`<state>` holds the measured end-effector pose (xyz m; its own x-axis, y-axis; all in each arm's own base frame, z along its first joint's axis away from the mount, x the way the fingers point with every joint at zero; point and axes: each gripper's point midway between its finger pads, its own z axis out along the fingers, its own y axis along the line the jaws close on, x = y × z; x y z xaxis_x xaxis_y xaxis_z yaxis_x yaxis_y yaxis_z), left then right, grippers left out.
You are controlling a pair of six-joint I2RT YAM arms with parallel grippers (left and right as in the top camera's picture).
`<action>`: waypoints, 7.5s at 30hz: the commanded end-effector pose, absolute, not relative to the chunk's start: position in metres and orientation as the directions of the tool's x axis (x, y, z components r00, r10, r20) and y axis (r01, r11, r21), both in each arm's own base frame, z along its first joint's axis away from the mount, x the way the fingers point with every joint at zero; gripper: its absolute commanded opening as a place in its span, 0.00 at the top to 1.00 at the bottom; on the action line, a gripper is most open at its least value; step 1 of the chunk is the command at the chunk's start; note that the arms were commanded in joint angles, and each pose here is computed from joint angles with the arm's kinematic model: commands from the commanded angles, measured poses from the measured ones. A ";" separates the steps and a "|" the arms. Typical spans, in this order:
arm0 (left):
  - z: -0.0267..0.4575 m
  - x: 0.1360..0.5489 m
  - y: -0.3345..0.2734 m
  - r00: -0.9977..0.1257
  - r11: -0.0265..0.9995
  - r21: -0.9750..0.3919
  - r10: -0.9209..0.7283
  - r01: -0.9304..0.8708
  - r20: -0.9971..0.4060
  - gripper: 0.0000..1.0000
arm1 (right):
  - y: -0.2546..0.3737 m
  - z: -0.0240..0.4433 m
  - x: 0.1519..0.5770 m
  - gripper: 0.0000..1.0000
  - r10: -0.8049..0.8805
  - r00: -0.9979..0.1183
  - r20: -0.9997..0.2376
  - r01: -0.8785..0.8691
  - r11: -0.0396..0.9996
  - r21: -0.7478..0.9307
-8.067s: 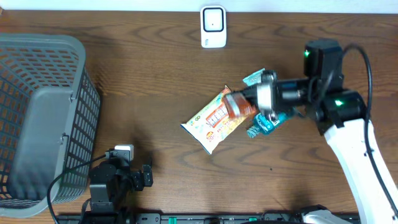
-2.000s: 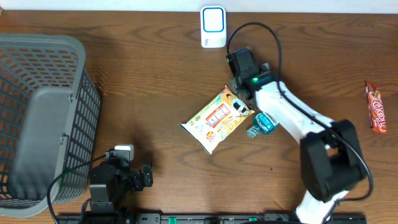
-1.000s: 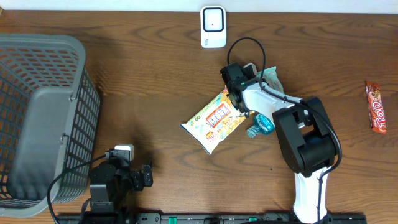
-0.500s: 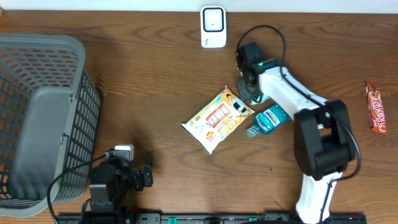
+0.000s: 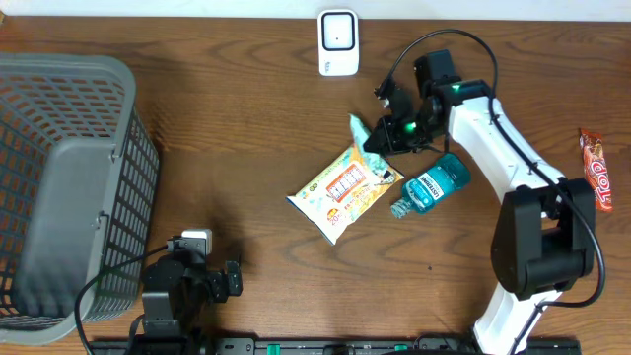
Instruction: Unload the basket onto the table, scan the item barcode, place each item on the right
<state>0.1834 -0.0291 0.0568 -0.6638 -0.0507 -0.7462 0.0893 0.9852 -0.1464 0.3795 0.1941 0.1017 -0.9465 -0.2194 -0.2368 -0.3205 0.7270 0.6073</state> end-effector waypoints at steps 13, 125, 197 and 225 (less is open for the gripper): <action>0.053 0.181 -0.029 -0.675 0.985 -0.141 -0.040 0.095 -0.737 0.02 | 0.240 0.237 0.325 0.99 -0.196 -0.977 -0.078 -0.078 -0.007 0.997; 0.053 0.181 -0.029 -0.675 0.985 -0.141 -0.040 0.095 -0.737 0.02 | 0.135 0.174 0.228 0.09 -0.347 -0.762 -0.547 -0.337 0.933 -0.123; 0.053 0.181 -0.029 -0.675 0.985 -0.141 -0.040 0.095 -0.737 0.02 | 0.197 0.101 0.234 0.92 -0.465 -0.857 -0.223 -0.516 0.783 0.349; 0.053 0.181 -0.029 -0.675 0.985 -0.141 -0.040 0.095 -0.737 0.02 | 0.176 0.006 0.196 0.26 -0.588 -0.806 -0.072 -0.549 0.787 -0.283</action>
<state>0.1834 -0.0291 0.0568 -0.6638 -0.0507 -0.7462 0.0893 0.9852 -0.1464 0.1990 0.1791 0.0182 -0.7990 -0.5923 -0.1043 -0.5575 0.7944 -0.2411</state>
